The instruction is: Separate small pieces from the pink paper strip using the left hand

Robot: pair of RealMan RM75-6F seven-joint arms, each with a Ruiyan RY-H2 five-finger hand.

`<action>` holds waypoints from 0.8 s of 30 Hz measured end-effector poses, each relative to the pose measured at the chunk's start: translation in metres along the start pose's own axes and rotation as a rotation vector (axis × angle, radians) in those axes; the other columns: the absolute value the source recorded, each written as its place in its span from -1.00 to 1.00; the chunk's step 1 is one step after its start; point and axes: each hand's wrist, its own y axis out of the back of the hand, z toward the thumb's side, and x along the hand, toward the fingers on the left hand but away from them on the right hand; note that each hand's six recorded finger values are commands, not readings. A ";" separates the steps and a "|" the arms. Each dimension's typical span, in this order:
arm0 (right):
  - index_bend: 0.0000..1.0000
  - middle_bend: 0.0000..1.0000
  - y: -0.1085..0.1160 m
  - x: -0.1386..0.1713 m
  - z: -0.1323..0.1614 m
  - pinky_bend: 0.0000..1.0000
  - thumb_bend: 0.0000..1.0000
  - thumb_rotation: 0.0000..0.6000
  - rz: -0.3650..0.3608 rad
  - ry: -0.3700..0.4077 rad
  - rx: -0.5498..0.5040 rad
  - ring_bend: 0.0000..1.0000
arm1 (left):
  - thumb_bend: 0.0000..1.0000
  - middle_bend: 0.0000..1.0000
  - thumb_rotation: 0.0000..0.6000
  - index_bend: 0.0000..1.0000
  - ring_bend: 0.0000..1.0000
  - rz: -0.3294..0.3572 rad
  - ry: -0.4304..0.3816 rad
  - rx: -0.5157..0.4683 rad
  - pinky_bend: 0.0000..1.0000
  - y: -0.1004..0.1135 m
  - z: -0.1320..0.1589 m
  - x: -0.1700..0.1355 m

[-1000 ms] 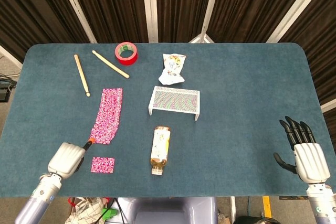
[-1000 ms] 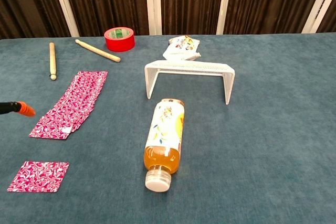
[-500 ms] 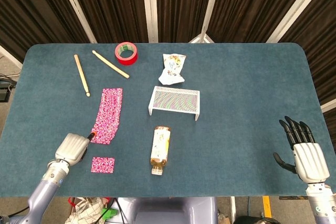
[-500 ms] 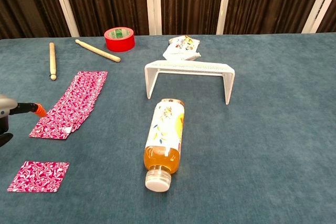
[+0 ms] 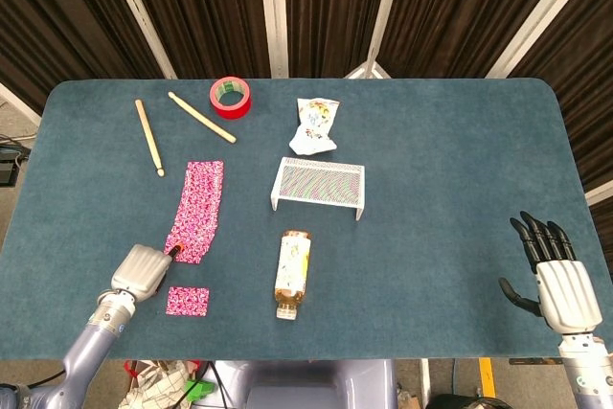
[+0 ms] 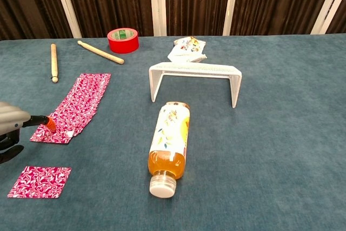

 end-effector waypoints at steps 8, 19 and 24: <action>-1.00 -0.92 0.000 0.001 0.000 -0.87 -0.38 1.00 0.003 0.000 0.000 -0.82 | 0.49 0.75 1.00 -0.61 0.44 -0.042 0.032 0.026 0.23 -0.010 -0.004 0.003; -1.00 -0.92 -0.001 0.001 0.001 -0.87 -0.38 1.00 0.006 0.006 -0.009 -0.82 | 0.49 0.75 1.00 -0.61 0.44 -0.062 0.093 0.050 0.23 -0.018 -0.026 -0.007; -1.00 -0.92 -0.001 0.001 0.002 -0.87 -0.38 1.00 0.009 0.010 -0.012 -0.82 | 0.49 0.75 1.00 -0.61 0.44 -0.108 0.146 0.069 0.23 -0.032 -0.046 -0.013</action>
